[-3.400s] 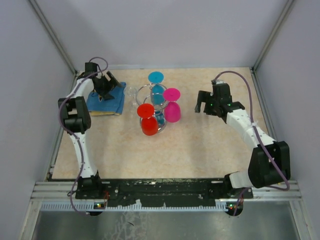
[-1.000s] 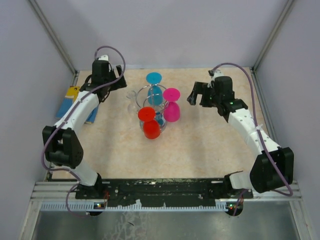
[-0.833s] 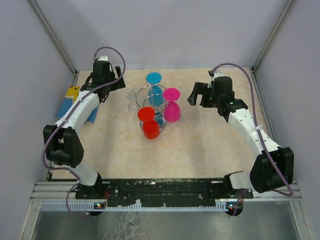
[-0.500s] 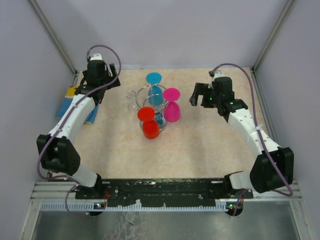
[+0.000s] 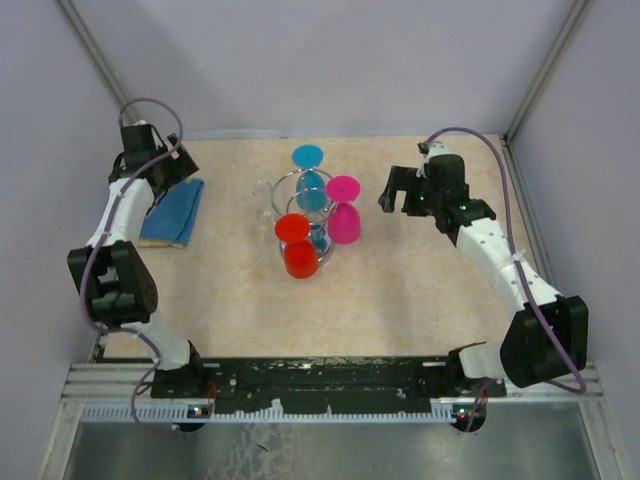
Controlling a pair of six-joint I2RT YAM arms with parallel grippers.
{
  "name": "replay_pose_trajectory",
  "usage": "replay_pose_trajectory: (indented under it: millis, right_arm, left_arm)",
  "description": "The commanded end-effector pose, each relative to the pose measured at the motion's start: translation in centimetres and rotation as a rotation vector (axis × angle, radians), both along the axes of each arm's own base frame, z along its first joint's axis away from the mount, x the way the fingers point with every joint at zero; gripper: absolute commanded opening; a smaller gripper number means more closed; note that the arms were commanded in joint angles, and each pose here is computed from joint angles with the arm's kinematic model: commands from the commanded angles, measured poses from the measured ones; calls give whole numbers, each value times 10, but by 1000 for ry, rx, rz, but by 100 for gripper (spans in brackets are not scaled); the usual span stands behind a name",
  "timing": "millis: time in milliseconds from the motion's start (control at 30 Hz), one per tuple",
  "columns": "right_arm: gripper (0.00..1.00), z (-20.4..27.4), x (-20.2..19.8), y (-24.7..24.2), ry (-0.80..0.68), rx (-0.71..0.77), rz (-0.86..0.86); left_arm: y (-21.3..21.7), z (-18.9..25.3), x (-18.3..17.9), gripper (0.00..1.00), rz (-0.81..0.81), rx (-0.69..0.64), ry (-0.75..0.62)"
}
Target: Take the wine glass off the wine glass rack
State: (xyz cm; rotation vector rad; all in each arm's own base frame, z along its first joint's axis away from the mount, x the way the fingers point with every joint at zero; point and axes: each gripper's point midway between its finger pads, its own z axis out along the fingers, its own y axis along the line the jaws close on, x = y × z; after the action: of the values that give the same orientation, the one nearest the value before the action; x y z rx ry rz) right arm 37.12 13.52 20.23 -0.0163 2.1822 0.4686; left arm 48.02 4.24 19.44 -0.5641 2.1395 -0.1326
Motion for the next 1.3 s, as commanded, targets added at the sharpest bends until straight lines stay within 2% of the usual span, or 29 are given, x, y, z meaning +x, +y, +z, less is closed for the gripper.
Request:
replay_pose_trajectory:
  millis: [0, 167, 367, 467, 567, 633, 700, 800, 833, 867, 900, 967, 1000, 1033, 1100, 1200, 1267]
  right_arm:
    - [99, 17, -1, -3, -66, -9, -6]
    - [99, 13, 0, 1, -58, 0, 3]
    - [99, 16, -3, 0, -75, -5, 10]
    - [98, 27, -3, 4, -104, 8, 39]
    - [88, 39, -4, 18, -116, 77, 89]
    - [84, 49, -4, 27, -141, 130, 113]
    - [84, 55, -4, 31, -151, 168, 120]
    - [93, 56, -4, 30, -152, 174, 105]
    - [94, 55, -4, 28, -148, 169, 95]
    - [95, 54, -5, 27, -146, 166, 91]
    - [96, 54, -6, 26, -145, 163, 88]
    - [98, 54, -9, 23, -145, 153, 77]
    - [99, 54, -10, 20, -147, 146, 68]
    - [99, 55, -11, 18, -153, 137, 60]
    - [99, 56, -11, 15, -161, 125, 47]
    - [99, 56, -12, 13, -162, 121, 42]
    - [99, 55, -13, 13, -159, 120, 42]
  left_arm:
    - [-33, 38, 3, 94, -122, -81, -67]
    - [-65, 60, -6, 95, -184, 56, -147]
    - [-111, 87, -27, 95, -311, 73, -226]
    - [-110, 115, -38, 95, -299, 88, -292]
    - [-107, 135, -49, 96, -283, 96, -334]
    - [-104, 137, -55, 98, -266, 101, -333]
    - [-106, 125, -57, 98, -271, 91, -300]
    - [-124, 103, -60, 84, -349, 21, -262]
    - [-129, 96, -61, 72, -372, -3, -256]
    - [-133, 92, -61, 53, -387, -18, -251]
    - [-135, 86, -62, 40, -389, -31, -239]
    - [-139, 82, -62, 25, -399, -53, -229]
    - [-141, 80, -63, 21, -404, -66, -224]
    - [-144, 79, -63, 21, -412, -84, -225]
    - [-151, 80, -65, 37, -431, -122, -230]
    - [-158, 81, -68, 53, -449, -169, -239]
    - [-160, 84, -71, 56, -451, -189, -247]
